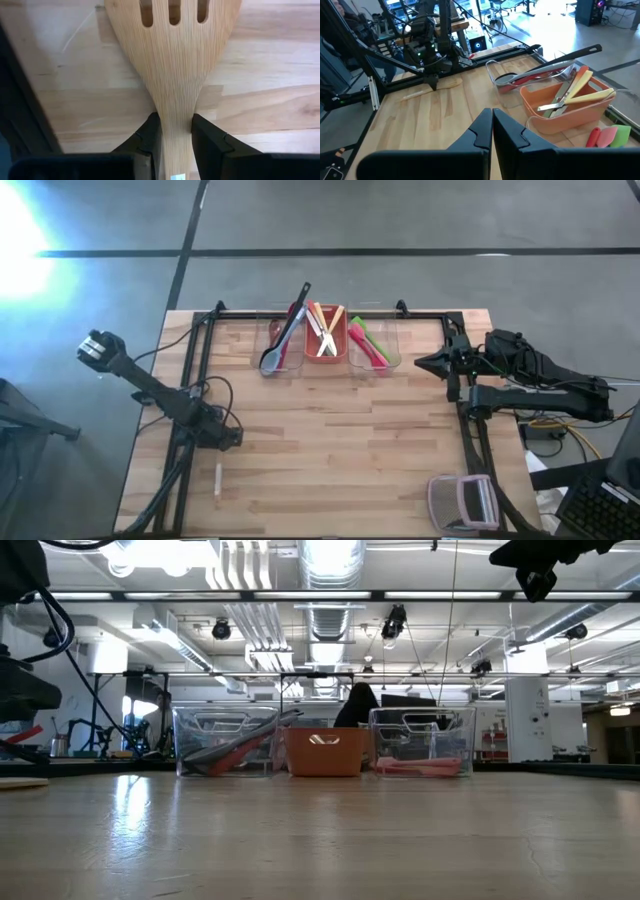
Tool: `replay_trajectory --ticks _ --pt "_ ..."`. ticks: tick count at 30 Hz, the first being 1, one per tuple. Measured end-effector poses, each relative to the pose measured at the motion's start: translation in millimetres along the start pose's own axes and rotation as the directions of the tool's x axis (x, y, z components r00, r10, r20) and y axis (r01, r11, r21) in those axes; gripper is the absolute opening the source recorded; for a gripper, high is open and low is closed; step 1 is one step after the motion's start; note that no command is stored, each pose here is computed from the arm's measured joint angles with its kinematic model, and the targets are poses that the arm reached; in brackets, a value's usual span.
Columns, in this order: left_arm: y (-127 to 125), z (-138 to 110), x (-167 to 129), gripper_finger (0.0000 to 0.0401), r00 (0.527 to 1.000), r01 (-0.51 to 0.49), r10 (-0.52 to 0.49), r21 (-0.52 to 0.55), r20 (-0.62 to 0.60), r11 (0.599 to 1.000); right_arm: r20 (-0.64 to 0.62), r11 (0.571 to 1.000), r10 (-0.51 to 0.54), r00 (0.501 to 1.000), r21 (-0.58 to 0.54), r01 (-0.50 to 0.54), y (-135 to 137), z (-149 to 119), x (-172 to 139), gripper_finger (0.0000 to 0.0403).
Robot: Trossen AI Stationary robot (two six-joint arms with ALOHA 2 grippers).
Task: Pick & Place Kitchen Items
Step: Put the light brown serving spoon into the left transparent bin
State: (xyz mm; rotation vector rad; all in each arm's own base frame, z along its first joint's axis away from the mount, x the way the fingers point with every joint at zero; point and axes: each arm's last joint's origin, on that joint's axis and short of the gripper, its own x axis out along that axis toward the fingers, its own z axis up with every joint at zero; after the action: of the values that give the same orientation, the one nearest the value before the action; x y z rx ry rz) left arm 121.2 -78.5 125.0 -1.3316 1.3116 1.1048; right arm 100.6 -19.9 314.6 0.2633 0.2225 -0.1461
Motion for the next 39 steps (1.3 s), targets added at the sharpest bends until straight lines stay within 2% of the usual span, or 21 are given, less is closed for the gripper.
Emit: replay_trajectory --ticks 25,32,39 --pt "-17.1 -5.7 -16.5 0.0085 0.976 0.156 -0.171 0.120 0.134 0.980 0.000 1.000 0.000 1.000 0.000 0.000 0.0 0.0 0.0 0.0008" --pt "-25.8 -7.6 -20.7 0.0083 0.939 0.263 -0.295 0.182 0.179 0.948 0.000 1.000 0.000 1.000 0.000 0.000 0.0 0.0 -0.1 0.0008" --pt "-29.8 -9.1 -21.9 0.0083 0.920 0.299 -0.347 0.242 0.184 0.923 0.000 1.000 0.000 1.000 0.000 0.000 0.0 0.0 0.0 0.0008"
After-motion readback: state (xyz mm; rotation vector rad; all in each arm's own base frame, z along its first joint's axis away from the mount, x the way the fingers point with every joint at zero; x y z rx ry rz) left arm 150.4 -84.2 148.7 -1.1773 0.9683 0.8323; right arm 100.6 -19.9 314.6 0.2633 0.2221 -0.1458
